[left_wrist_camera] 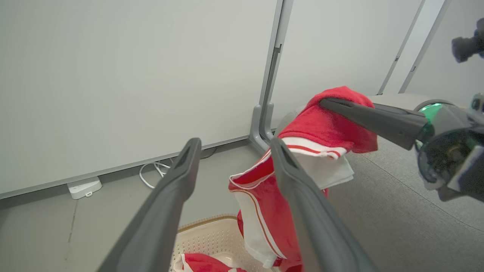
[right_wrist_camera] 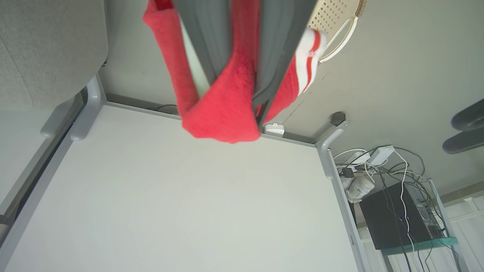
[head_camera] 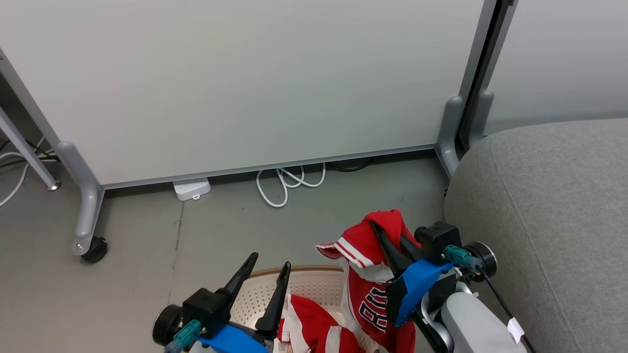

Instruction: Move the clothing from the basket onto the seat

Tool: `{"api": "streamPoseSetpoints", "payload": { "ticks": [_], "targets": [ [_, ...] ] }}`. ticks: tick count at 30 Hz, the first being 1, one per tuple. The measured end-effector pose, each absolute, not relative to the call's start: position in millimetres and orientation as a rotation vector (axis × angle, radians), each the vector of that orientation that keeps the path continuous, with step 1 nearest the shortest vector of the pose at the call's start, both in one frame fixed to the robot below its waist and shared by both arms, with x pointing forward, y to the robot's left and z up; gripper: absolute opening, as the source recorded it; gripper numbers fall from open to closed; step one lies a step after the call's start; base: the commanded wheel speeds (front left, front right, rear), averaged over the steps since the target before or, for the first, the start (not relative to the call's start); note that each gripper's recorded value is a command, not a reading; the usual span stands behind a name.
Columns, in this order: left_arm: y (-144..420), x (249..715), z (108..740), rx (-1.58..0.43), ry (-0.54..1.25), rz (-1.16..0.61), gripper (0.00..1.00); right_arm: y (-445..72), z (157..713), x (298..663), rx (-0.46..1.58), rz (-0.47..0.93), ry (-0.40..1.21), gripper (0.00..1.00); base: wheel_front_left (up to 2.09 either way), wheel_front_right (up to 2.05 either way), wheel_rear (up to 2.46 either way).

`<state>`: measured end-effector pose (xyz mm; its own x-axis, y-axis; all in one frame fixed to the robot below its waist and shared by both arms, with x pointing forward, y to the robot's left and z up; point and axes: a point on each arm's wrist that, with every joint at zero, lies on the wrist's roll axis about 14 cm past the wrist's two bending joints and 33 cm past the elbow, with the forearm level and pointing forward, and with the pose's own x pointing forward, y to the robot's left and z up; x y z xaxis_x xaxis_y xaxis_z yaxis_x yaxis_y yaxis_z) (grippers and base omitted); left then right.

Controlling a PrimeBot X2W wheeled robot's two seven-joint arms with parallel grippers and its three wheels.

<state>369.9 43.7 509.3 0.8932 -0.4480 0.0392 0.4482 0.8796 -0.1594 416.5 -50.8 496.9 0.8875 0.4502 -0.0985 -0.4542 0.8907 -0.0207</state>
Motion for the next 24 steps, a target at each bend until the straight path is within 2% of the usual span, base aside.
{"api": "streamPoseSetpoints", "payload": {
  "ticks": [11,19,24],
  "targets": [
    [62.5,361.4,502.4,-0.154,-0.013,-0.419,1.0,-54.9,497.5,417.3,-0.031,0.452,0.091,0.0,0.0,0.0,0.0],
    [39.9,365.6,501.8,-0.158,-0.014,-0.487,1.0,-83.2,498.2,415.6,-0.028,0.375,0.089,0.0,0.0,0.0,0.0],
    [12.9,368.4,502.2,-0.163,-0.011,-0.565,1.0,-117.2,498.0,410.8,-0.021,0.282,0.09,0.0,0.0,0.0,0.0]
  ]
}}
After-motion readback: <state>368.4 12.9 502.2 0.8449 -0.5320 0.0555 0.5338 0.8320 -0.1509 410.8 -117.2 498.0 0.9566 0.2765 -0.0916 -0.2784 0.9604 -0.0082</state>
